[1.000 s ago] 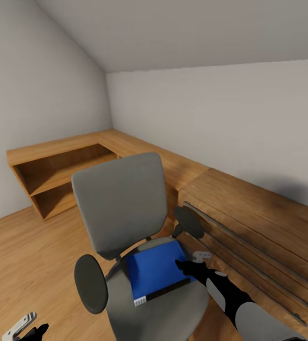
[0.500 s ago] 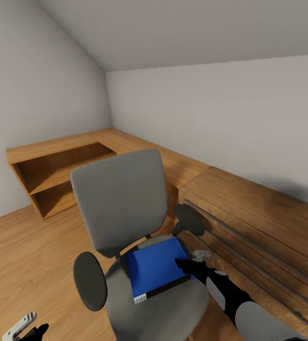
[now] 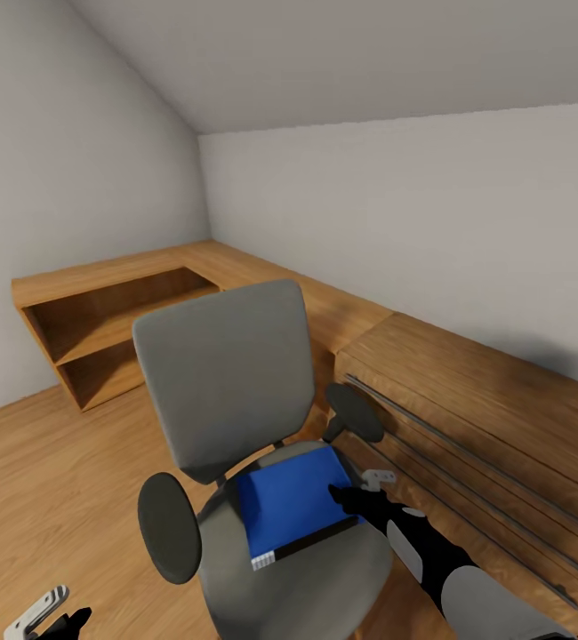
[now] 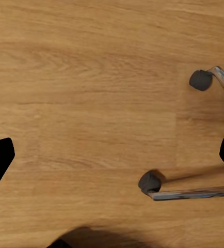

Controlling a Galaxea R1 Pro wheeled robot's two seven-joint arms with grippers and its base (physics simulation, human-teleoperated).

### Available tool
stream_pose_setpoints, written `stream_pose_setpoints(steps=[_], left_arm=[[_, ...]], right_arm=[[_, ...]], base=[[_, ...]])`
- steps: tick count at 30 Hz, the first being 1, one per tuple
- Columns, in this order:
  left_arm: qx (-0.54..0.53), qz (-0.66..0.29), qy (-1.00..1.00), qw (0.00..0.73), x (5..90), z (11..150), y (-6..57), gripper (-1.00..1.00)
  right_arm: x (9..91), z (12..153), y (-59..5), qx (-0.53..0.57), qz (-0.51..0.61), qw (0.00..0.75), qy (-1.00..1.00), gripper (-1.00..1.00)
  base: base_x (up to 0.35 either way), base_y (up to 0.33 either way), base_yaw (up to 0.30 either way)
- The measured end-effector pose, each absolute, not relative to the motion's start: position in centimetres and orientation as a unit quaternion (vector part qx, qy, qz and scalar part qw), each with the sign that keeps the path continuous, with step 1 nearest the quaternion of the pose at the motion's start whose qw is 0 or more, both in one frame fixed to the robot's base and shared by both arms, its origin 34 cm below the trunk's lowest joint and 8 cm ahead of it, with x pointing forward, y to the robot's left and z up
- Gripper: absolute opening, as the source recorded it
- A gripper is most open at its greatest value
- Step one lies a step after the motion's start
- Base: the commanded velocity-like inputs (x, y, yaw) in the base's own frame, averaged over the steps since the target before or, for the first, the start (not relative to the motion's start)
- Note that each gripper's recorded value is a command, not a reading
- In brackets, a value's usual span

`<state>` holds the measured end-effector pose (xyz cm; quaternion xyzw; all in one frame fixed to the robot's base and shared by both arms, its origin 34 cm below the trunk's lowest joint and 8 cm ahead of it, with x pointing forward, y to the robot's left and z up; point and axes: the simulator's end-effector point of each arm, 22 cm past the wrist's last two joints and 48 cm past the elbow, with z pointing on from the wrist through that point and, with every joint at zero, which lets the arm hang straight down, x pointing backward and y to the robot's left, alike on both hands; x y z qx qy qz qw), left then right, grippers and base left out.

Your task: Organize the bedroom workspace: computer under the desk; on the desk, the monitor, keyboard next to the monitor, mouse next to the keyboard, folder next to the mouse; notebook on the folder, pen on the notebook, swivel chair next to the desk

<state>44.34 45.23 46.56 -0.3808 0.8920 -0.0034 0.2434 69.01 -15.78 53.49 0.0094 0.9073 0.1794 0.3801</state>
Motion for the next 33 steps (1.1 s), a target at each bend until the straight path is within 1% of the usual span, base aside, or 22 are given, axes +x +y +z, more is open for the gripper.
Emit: stream_pose_setpoints(steps=[23,33], left_arm=[[-0.38,-0.009,0.892,0.245,44.5,46.59,45.02,1.0],[-0.38,-0.008,0.893,0.242,44.31,46.36,44.97,1.0]], right_arm=[[69.03,53.51,-15.72,0.009,0.179,0.38,0.907,1.0],[69.04,53.39,-15.72,0.009,0.179,0.379,0.908,1.0]], base=[[-0.001,0.0,0.0],[-0.135,0.085,0.0]])
